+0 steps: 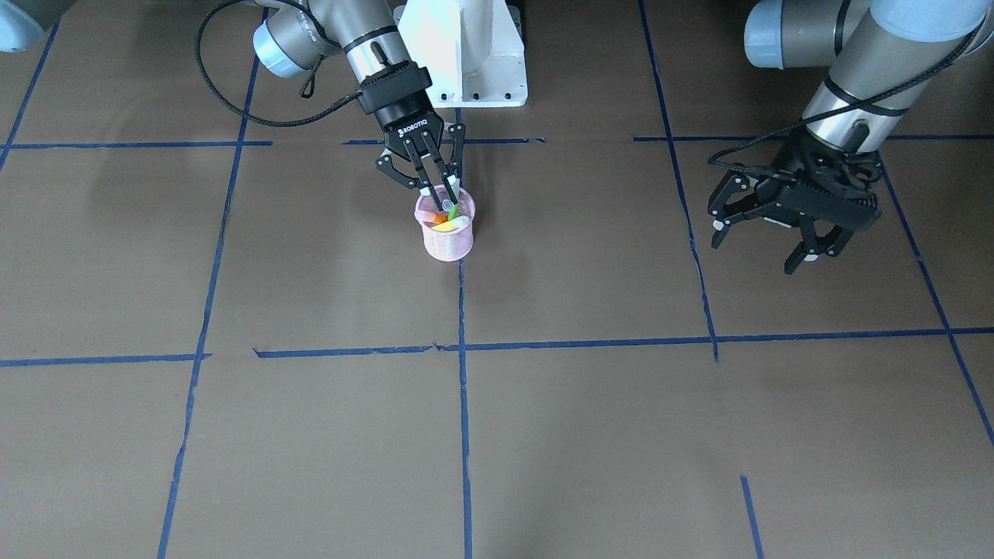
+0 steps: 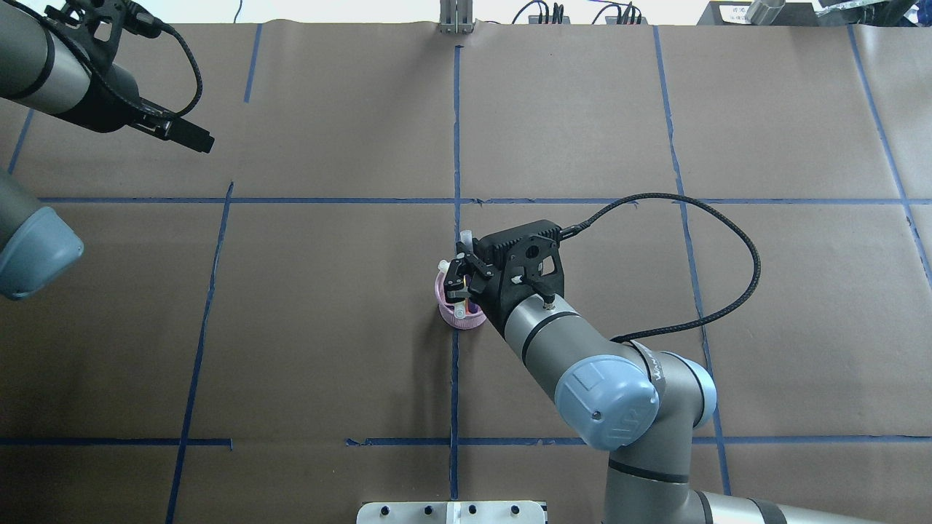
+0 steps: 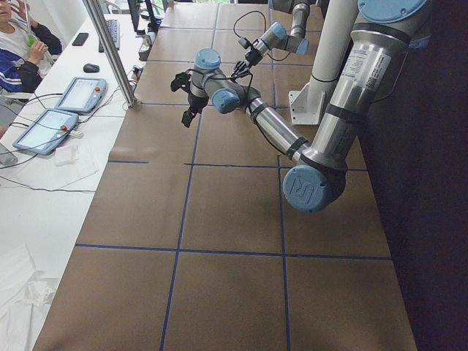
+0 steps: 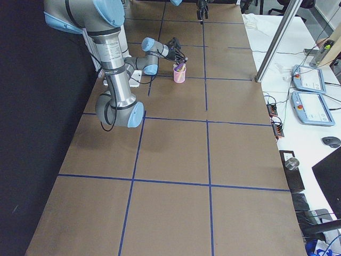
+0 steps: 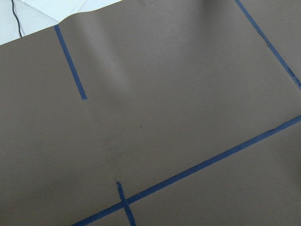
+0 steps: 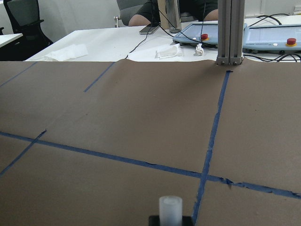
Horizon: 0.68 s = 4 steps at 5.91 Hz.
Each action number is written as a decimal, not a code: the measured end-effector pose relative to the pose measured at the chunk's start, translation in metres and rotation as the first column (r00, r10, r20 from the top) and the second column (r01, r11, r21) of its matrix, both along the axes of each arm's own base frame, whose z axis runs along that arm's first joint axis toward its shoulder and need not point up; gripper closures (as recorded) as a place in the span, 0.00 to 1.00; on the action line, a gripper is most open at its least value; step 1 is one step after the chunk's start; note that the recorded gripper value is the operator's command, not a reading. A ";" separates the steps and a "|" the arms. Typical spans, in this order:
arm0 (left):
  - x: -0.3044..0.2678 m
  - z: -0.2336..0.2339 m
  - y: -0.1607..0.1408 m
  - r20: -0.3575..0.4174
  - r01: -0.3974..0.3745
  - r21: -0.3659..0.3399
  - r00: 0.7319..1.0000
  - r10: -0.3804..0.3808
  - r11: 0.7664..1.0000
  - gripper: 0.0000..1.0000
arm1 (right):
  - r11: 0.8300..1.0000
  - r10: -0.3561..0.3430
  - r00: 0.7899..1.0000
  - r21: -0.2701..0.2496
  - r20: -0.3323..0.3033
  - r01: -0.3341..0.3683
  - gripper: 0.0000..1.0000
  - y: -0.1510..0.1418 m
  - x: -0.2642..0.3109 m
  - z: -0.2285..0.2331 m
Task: Collect pens into pen holder
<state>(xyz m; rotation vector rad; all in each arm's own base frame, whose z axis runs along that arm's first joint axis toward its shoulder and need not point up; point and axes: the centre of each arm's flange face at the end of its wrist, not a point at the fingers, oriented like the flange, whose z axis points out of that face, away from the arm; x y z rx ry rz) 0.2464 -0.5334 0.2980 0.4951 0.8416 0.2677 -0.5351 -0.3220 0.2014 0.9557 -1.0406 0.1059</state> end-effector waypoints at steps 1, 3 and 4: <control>0.001 0.001 -0.001 0.000 0.000 -0.001 1.000 0.000 1.000 0.04 | 1.000 0.000 1.000 0.003 0.015 0.000 0.00 0.001 -0.001 -0.008; 0.002 0.005 -0.003 0.006 -0.003 -0.001 1.000 0.003 1.000 0.04 | 1.000 0.000 0.999 0.014 0.034 -0.001 0.00 0.000 0.001 -0.021; -0.001 0.006 -0.005 0.011 -0.003 0.003 1.000 0.003 1.000 0.04 | 1.000 0.000 0.999 0.015 0.040 0.000 0.00 -0.006 0.007 -0.026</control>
